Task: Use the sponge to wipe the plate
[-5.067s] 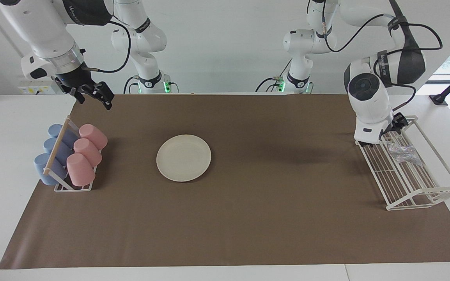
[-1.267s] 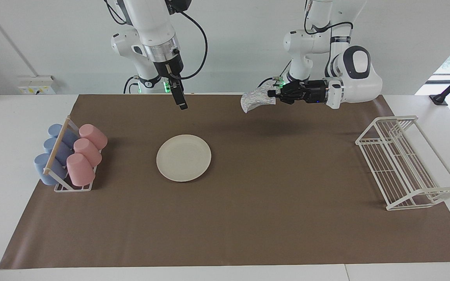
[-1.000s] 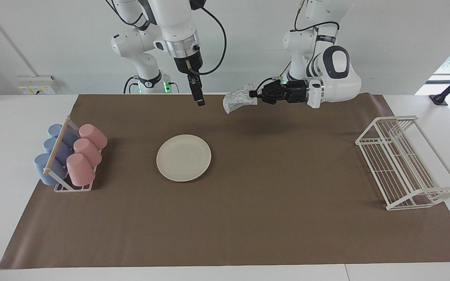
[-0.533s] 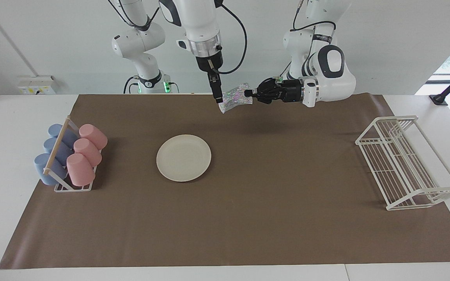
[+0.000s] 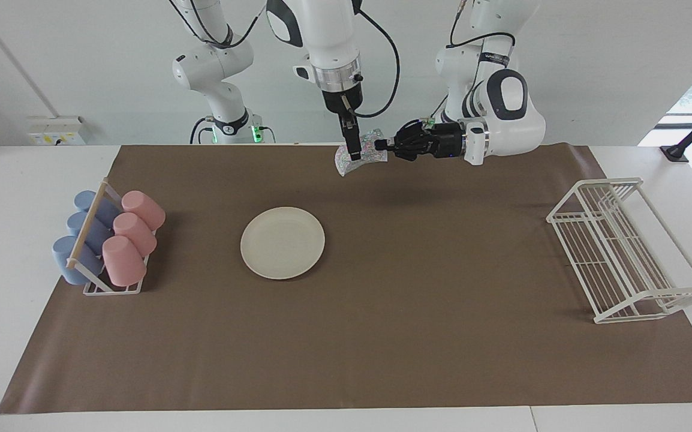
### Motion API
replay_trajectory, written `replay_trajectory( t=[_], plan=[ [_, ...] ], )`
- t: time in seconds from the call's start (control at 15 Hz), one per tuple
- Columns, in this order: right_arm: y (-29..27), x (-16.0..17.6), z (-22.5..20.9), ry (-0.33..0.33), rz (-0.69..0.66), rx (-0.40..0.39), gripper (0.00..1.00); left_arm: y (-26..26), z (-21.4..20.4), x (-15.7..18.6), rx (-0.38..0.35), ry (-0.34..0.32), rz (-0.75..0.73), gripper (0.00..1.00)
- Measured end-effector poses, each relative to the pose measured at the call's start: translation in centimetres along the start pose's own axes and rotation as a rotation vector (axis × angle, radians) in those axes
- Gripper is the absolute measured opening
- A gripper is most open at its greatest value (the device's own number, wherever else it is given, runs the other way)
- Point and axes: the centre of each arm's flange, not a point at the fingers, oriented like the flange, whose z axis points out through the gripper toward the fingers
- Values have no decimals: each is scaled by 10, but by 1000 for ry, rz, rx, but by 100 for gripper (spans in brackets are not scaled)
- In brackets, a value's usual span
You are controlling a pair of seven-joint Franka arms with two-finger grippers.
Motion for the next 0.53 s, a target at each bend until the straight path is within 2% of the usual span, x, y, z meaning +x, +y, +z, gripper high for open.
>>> replay_trajectory(
  t=[0.53],
  plan=[
    [-3, -1, 0, -10, 2, 18, 100, 0, 0, 0, 1, 1, -1, 3]
  ],
)
